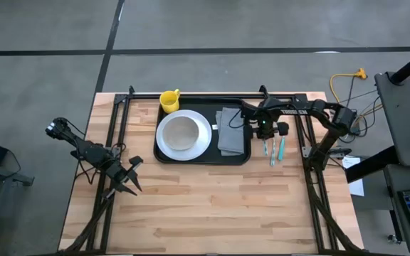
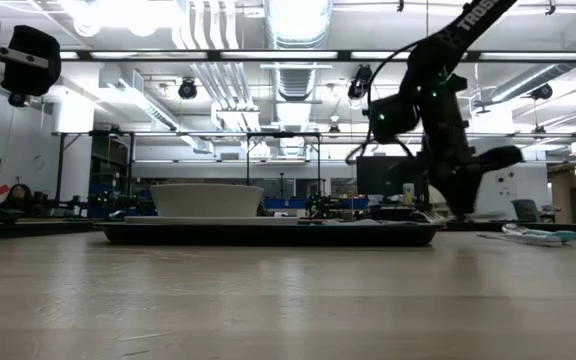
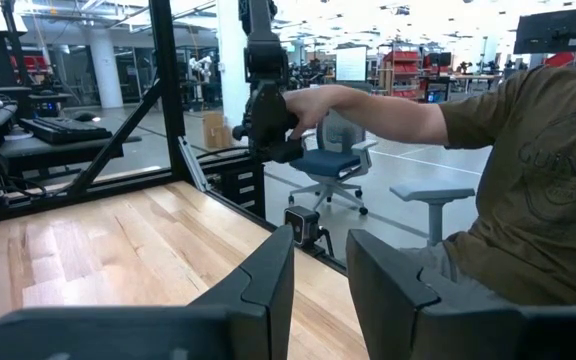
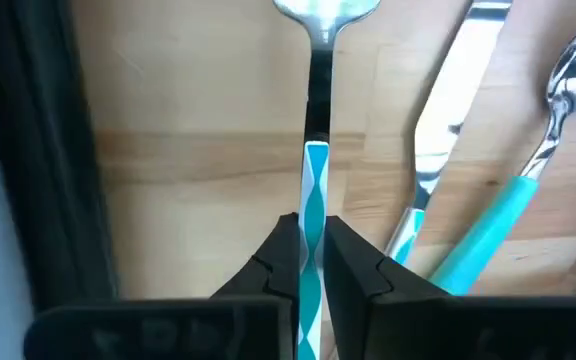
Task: Set up tray
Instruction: Put the white fork to the right of the white plate on top of the gray napkin on the black tray
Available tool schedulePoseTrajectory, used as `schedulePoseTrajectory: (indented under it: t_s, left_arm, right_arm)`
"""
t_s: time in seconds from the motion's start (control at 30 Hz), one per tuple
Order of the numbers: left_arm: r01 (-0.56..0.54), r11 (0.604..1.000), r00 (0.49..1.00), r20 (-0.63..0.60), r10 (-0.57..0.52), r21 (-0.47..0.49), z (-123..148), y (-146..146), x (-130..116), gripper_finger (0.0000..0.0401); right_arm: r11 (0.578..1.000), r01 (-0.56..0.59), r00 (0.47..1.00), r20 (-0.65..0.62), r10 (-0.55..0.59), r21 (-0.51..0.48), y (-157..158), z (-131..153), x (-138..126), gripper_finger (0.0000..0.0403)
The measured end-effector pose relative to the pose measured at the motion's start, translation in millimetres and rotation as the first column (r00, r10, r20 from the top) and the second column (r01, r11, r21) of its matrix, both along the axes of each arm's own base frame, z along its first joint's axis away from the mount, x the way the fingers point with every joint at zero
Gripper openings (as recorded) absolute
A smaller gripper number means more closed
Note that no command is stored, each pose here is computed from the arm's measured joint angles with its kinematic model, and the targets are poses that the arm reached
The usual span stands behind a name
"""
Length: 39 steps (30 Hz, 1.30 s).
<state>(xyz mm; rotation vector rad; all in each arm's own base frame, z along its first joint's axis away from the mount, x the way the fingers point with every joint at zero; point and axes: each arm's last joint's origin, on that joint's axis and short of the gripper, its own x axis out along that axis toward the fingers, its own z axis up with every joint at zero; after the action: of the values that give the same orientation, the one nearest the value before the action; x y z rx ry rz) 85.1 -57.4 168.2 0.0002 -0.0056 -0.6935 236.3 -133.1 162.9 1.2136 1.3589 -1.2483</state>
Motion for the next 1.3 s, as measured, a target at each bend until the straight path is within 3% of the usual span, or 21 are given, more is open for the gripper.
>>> schedulePoseTrajectory:
  t_s: [0.7,0.9,1.3]
  left_arm:
    - [0.0,1.0,1.0,0.0,0.0,0.0,0.0,0.0,0.0,0.0077]
    - [0.0,1.0,1.0,0.0,0.0,0.0,0.0,0.0,0.0,0.0077]
    - [0.0,1.0,1.0,0.0,0.0,0.0,0.0,0.0,0.0,0.0077]
  right_arm:
    - [0.988,0.115,0.963,0.256,-0.086,-0.101,11.8,37.4,51.2,0.0013]
    - [0.984,0.135,0.936,0.342,-0.087,-0.119,10.1,32.2,64.0,0.0013]
    - [0.99,0.066,0.949,0.315,-0.023,-0.127,-3.3,11.0,95.1,0.0013]
